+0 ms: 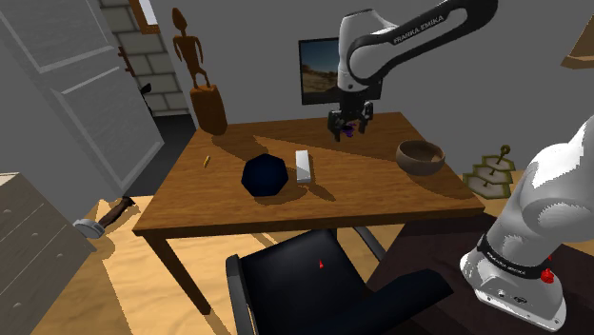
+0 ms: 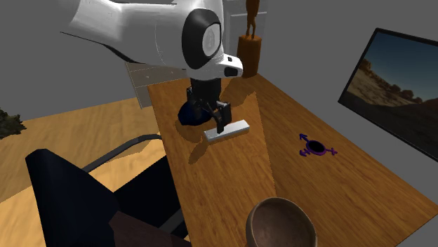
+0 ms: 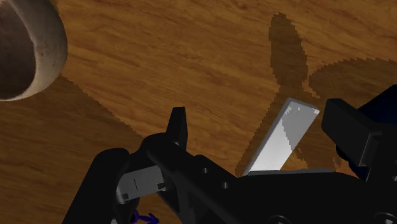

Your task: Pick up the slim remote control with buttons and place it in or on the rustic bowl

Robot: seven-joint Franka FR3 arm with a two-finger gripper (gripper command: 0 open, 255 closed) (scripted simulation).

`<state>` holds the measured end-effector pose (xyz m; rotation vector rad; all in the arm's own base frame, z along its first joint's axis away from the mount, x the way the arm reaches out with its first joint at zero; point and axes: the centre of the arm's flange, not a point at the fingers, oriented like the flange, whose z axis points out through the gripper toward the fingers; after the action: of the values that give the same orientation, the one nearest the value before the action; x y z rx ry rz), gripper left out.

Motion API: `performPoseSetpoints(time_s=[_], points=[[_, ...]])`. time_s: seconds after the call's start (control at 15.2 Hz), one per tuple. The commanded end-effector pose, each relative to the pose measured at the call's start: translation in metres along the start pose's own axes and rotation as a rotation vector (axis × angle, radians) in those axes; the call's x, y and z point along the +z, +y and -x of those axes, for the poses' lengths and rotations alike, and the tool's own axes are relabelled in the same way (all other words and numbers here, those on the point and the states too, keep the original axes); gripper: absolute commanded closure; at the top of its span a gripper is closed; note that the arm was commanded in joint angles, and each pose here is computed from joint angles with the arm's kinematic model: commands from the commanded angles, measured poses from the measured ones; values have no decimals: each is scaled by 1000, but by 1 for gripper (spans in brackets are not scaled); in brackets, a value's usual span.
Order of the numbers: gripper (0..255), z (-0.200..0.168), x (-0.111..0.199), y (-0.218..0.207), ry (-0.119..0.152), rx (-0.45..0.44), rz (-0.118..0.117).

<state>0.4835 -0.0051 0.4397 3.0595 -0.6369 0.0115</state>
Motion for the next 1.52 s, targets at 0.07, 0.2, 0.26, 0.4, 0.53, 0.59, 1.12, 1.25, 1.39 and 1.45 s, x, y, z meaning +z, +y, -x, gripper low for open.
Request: performPoseSetpoints(time_s=[0.07,0.2,0.26,0.4,0.53,0.59,1.12,1.25,1.39,1.45], points=[[0,-28,26,-17,-2,32,-6],[0,-46,43,-27,-4,53,-9],[0,-56,51,-31,-5,64,-10],[0,-74,68,-40,-7,85,-13],[0,-93,85,-49,-9,106,-17],[0,-102,93,-53,-10,116,-18],[0,-178,160,-84,-18,200,-31],[0,-189,170,-88,-19,212,-33],[0,-189,180,-88,-19,212,-33],[0,-189,186,-88,-19,212,-33]])
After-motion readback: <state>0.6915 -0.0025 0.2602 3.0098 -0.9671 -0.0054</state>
